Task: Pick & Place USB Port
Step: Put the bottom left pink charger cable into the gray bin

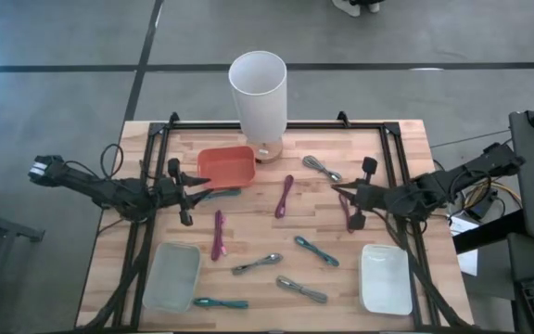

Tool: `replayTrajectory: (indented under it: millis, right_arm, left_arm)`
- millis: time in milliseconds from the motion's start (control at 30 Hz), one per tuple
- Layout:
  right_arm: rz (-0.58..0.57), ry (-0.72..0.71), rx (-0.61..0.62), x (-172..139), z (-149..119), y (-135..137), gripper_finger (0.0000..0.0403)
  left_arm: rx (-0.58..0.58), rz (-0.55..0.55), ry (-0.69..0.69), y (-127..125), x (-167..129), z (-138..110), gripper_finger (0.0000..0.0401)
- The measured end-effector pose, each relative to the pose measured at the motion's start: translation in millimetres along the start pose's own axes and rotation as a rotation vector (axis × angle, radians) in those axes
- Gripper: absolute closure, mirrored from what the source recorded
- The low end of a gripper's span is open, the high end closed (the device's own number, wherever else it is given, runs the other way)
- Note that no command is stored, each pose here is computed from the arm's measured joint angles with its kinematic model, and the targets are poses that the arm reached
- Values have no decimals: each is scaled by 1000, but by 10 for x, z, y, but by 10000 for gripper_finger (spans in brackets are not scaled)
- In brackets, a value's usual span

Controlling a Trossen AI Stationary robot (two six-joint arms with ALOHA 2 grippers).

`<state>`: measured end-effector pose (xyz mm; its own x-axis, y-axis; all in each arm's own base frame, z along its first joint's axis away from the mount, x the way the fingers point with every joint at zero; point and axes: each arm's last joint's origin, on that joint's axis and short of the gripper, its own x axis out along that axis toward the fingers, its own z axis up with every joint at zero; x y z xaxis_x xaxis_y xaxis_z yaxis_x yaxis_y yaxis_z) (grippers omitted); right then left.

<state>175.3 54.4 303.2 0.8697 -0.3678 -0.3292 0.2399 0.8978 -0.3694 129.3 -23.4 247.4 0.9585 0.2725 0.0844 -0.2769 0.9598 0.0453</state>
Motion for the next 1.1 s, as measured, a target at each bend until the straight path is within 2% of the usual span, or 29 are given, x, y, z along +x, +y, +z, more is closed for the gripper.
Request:
replayTrajectory:
  millis: [267, 533, 767, 900, 1000, 1100]
  right_arm:
    - [1, 77, -53, 95, -48, 82, 386]
    - [-64, 173, -105, 249, -136, 102, 319]
    - [-135, 234, 37, 292, -205, -30, 271]
    - [-161, 271, 105, 257, -255, -113, 256]
    - [-183, 298, 148, 256, -301, -147, 246]
    - [-196, 309, 192, 276, -340, -147, 239]
  left_arm:
    - [-2, -1, 3, -1, 0, -5, 259]
    - [-37, -1, 2, -1, 0, -4, 259]
    - [-142, 0, -6, -4, 15, 54, 259]
    - [-124, 9, 5, -26, 75, 202, 258]
    - [-72, 44, 109, -48, 136, 280, 259]
    - [-75, 88, 250, -67, 188, 325, 258]
